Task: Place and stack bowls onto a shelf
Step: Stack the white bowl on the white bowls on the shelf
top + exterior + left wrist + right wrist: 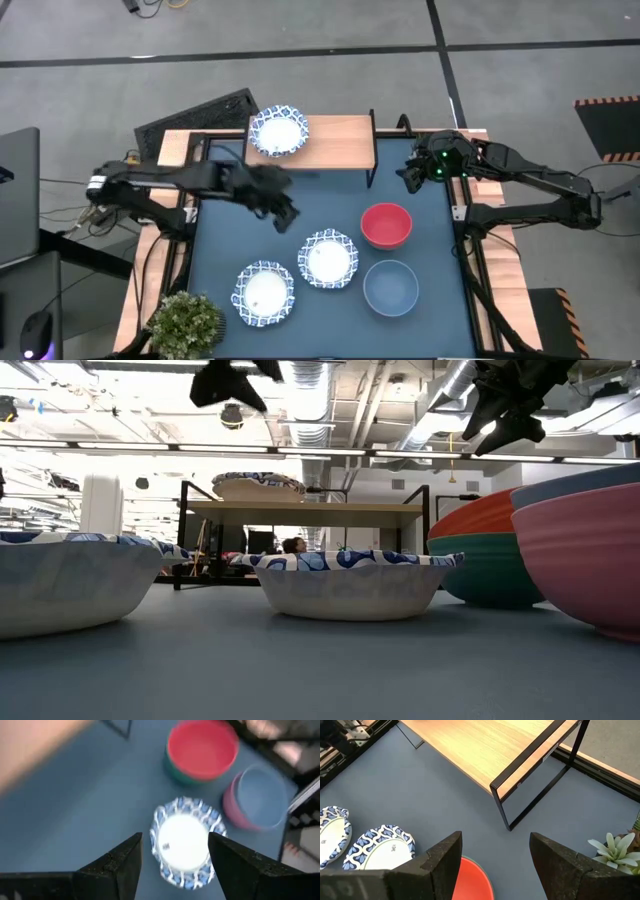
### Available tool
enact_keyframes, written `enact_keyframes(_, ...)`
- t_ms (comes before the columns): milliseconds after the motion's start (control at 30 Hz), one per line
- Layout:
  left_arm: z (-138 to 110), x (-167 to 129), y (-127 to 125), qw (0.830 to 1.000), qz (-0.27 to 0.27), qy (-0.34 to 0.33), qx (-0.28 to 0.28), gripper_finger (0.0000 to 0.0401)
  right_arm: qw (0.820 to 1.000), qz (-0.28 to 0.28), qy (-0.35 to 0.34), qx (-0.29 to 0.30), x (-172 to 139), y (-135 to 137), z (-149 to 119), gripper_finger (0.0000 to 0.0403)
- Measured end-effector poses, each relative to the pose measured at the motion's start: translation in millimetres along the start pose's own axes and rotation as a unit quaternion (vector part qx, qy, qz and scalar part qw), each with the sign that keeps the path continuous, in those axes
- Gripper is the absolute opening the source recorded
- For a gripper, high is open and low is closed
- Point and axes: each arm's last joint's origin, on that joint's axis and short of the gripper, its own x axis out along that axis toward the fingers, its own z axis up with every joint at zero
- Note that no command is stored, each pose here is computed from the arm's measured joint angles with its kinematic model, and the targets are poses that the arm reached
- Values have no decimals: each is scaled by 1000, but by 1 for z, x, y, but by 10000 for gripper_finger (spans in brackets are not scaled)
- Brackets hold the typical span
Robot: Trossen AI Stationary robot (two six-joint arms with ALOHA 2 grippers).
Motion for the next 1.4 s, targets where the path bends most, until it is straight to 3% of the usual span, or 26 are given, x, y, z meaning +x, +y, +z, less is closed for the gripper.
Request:
enact_keyframes(200,-17,62,-12,998,36,59,-4,208,1000,0,0,0,0,0,0,260)
enact_keyframes(533,-48,149,-3,985,107,135,26,208,1000,0,0,-14,0,0,0,260)
enact_keyframes(1067,-76,193,-3,977,111,179,39,201,1000,4,3,-16,0,0,0,260)
enact_keyframes(1200,-76,192,-1,975,118,186,41,151,1000,5,4,-21,0,0,0,260)
enact_keyframes(1400,-79,191,0,971,118,203,46,16,1000,5,3,-27,0,0,0,260)
